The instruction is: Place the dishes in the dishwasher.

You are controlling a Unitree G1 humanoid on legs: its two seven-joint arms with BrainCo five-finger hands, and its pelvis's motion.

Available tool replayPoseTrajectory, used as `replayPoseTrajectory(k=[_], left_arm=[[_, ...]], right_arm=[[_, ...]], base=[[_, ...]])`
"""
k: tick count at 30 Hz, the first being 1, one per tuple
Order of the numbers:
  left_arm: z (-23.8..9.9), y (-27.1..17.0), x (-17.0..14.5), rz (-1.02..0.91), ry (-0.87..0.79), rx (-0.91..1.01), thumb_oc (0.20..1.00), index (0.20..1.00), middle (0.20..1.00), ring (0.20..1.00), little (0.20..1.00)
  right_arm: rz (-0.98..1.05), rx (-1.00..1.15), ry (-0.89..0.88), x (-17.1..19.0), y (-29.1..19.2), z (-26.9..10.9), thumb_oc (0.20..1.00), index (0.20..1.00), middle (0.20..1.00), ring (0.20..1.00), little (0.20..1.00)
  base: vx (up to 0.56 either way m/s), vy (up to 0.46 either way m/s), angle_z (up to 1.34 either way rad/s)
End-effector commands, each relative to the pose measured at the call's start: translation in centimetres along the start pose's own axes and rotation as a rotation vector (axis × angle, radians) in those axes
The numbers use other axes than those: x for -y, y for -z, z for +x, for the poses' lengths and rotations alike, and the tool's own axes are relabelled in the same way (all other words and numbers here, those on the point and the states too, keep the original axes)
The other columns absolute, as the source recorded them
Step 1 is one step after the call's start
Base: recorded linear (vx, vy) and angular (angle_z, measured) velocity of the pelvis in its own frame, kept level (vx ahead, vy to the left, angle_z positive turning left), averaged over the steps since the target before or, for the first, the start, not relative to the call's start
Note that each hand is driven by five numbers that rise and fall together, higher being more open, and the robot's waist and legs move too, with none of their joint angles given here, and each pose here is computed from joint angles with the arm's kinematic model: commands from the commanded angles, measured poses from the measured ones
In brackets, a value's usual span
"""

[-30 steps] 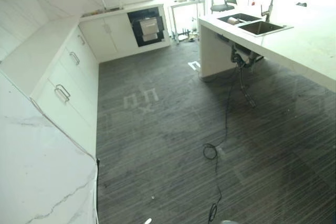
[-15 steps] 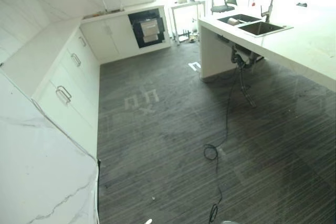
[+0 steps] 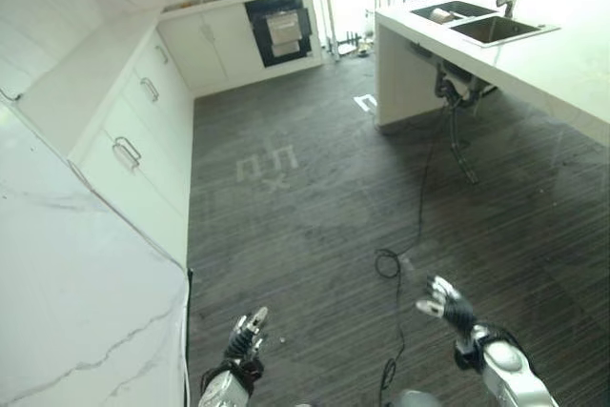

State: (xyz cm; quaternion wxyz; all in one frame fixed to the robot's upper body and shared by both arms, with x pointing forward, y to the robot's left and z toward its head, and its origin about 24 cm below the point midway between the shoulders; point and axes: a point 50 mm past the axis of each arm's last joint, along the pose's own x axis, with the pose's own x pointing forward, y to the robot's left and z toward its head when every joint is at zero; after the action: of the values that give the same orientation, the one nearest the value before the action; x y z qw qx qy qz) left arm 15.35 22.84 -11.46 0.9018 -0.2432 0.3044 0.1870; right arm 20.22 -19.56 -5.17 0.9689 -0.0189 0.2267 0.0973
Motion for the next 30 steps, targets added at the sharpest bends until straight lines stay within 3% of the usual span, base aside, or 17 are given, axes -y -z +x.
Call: replayPoseTrajectory(k=[1, 11, 22, 30], left_arm=[[0.3, -1.7, -0.6, -0.067, 0.003, 0.099, 1.0, 1.0, 1.0, 1.0, 1.0], [-1.1, -1.1, -1.1, -0.068, 0.075, 0.133, 1.0, 1.0, 1.0, 1.0, 1.0], [0.1, -5.6, 3.2, 0.062, 0.244, 0.229, 1.0, 1.0, 1.0, 1.0, 1.0], [-0.4, -7.0, 4.9, 0.102, 0.331, 0.243, 1.0, 1.0, 1.0, 1.0, 1.0]], right_arm=[[0.02, 0.037, 0.056, 1.8, -0.3, 0.2, 1.0, 1.0, 1.0, 1.0, 1.0], [-0.072, 0.208, 0.081, 3.8, -3.1, -2.4, 1.0, 1.0, 1.0, 1.0, 1.0], [0.008, 0.297, 0.161, 2.6, -4.6, -1.9, 1.0, 1.0, 1.0, 1.0, 1.0], [0.033, 0.322, 0.2, 3.8, -3.7, -4.1, 1.0, 1.0, 1.0, 1.0, 1.0]], base=[[0.22, 0.008, 0.14], [0.38, 0.279, 0.01], [0.23, 0.238, 0.19], [0.34, -0.142, 0.2]])
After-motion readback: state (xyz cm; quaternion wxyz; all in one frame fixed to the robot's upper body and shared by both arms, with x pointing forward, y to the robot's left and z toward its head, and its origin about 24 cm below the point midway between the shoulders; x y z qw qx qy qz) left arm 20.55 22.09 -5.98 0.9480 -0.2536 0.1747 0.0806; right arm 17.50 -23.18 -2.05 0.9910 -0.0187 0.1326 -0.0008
